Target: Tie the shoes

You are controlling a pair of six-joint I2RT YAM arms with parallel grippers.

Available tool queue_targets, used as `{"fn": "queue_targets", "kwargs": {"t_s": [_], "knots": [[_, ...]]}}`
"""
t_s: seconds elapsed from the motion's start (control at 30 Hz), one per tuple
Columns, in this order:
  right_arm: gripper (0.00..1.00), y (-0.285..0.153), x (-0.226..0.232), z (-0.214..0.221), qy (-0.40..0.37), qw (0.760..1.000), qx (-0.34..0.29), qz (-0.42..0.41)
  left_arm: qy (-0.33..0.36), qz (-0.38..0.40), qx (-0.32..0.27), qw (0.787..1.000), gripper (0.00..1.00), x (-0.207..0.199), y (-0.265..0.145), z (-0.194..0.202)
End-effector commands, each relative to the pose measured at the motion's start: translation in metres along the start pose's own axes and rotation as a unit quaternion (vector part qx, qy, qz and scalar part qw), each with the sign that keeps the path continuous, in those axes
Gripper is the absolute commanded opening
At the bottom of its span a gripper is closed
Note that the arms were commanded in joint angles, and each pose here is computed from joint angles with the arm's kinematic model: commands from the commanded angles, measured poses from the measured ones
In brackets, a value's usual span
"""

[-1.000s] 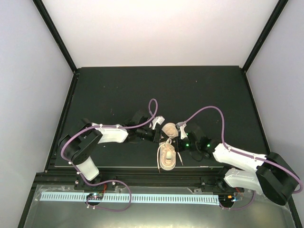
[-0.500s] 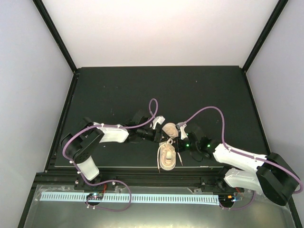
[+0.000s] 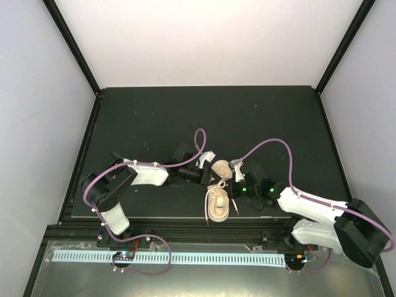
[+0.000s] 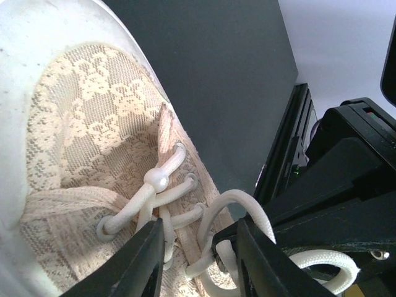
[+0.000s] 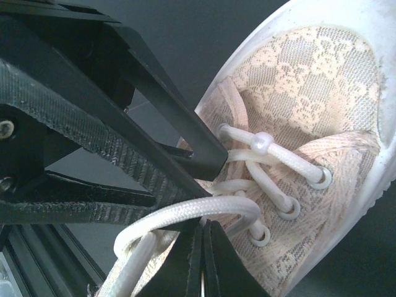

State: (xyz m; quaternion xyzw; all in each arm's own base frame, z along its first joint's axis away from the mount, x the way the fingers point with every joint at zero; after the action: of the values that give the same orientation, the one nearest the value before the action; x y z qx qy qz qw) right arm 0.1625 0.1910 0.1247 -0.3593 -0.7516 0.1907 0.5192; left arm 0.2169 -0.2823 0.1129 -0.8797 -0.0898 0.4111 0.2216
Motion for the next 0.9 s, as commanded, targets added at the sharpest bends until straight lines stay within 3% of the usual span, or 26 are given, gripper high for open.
{"fn": "queue_targets", "kwargs": {"t_s": [0.0,0.53,0.87], "knots": [[0.02,-0.002,0.002,-0.002,-0.011,1.0,-0.014,-0.009,0.016,0.035,0.006,0.999,0.32,-0.009,0.006,0.0],[0.02,-0.005,0.002,-0.004,-0.008,1.0,-0.029,-0.004,0.012,0.057,0.018,0.998,0.02,-0.013,0.009,0.009],[0.03,-0.015,-0.003,-0.003,-0.005,0.999,-0.053,0.01,0.01,0.037,-0.003,0.999,0.02,-0.017,0.0,0.007]]}}
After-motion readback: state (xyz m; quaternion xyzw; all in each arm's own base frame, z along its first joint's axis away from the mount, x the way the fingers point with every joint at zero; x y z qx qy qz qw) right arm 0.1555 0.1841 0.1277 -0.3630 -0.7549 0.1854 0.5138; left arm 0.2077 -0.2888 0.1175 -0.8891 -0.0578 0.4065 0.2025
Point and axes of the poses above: each gripper's point midway between its finger pads, its own y axis out along the fingers, its own x axis along the line the jaws close on, z = x × y, the point moved 8 cm from there along -y, back along the fingers, and after that the axes turned 15 degrees about y, right-handed, at the moved point
